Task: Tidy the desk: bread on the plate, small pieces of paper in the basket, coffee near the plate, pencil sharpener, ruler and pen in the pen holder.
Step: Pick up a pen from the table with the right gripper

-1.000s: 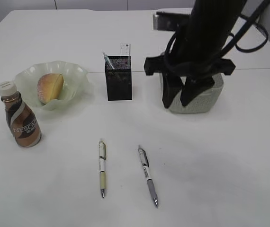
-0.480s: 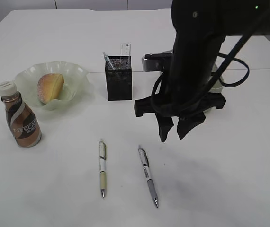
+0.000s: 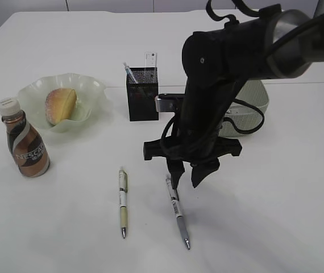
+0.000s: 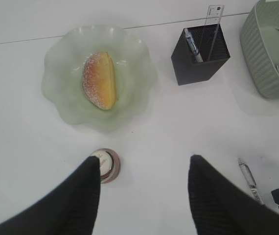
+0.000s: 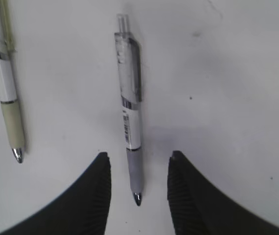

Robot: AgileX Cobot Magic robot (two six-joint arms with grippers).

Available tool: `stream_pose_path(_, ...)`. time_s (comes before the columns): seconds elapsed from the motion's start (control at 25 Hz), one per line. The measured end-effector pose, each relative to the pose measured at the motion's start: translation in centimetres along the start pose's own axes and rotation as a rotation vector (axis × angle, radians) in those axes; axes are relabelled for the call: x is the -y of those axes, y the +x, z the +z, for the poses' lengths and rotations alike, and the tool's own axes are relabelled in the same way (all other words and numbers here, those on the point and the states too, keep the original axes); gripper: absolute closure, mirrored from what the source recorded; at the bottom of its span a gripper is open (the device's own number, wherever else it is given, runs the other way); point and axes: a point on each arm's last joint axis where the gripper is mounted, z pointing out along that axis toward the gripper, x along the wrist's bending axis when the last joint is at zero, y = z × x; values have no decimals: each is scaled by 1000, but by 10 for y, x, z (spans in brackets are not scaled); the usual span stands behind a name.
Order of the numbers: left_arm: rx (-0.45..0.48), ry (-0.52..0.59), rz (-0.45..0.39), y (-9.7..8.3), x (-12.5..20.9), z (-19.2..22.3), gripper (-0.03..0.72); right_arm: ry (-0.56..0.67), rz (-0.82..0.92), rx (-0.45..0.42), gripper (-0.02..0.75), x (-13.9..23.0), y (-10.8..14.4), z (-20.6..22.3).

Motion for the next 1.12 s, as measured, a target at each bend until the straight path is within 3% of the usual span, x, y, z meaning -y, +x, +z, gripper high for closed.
stream_pose_path(0.36,0,0,0,0,0,0,265,-42,-73,-9,321,-1,18,18)
stream_pose_path(0.56,0,0,0,0,0,0,265,-23,-98,43,318,-4,13,34)
stream_pose_path(1.12,0,0,-2,0,0,0,283,18,-95,62,318,-3,11,49)
